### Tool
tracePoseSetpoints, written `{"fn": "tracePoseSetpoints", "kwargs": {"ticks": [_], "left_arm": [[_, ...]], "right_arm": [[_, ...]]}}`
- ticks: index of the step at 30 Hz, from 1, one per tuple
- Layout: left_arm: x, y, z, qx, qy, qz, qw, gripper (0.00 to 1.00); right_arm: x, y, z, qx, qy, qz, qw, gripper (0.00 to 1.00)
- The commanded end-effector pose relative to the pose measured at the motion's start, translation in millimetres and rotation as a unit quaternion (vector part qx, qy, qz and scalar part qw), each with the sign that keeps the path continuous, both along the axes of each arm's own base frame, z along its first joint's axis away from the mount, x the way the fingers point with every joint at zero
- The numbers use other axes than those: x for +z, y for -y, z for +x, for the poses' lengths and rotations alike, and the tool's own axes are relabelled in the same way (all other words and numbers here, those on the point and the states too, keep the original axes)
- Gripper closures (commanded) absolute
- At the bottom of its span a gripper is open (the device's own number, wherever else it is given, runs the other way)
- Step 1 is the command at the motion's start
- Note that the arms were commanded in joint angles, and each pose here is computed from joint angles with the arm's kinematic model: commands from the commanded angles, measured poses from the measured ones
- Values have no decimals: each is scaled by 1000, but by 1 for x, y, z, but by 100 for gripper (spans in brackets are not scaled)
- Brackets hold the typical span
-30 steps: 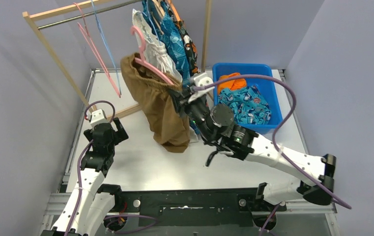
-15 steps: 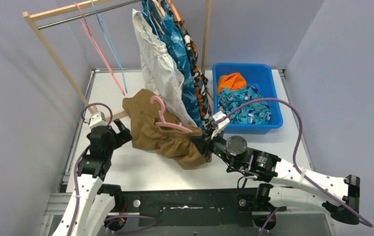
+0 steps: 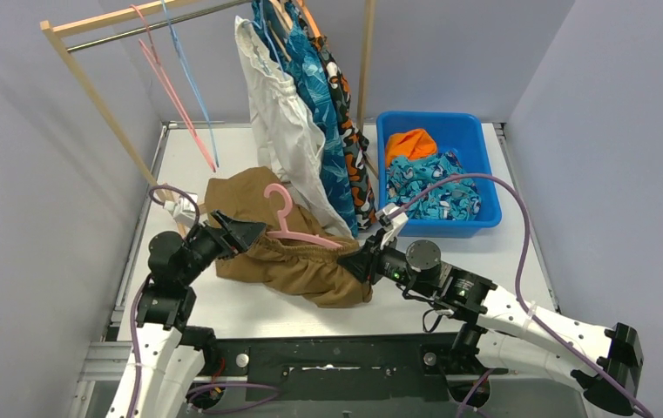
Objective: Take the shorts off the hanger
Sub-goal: Pick up the hanger from the clothes rod, then remove the shorts from the hanger.
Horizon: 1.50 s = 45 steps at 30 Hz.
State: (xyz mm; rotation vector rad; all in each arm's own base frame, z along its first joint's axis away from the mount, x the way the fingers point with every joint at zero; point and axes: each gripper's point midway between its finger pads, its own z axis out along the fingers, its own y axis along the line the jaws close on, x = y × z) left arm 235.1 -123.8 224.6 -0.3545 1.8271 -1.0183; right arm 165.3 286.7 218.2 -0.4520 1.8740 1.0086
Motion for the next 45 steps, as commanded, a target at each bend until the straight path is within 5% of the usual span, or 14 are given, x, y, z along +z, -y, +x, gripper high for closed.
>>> {"fn": "tracePoseSetpoints", "kwargs": {"ticks": [1,16,25,33,43,45], "left_arm": [[34,26,1,-84,50,-36,995,19],[-16,58,9,-77,-2,90,993,43],[-4,34,27,22,18,129,991,41],[-2,50,25,-25,18,134,990,40],[-17,69,21,-72,-4,119,990,60],[-14,67,21,-69,2,121,990,71]], "right_arm": [[36,-13,-17,65,16,54,996,100],[29,-21,-8,72,5,27,997,100],[28,-21,-7,69,1,23,997,100],[32,-20,-6,68,4,24,997,100],[32,-17,-3,65,17,4,998,100],[34,-16,0,58,21,7,998,100]]}}
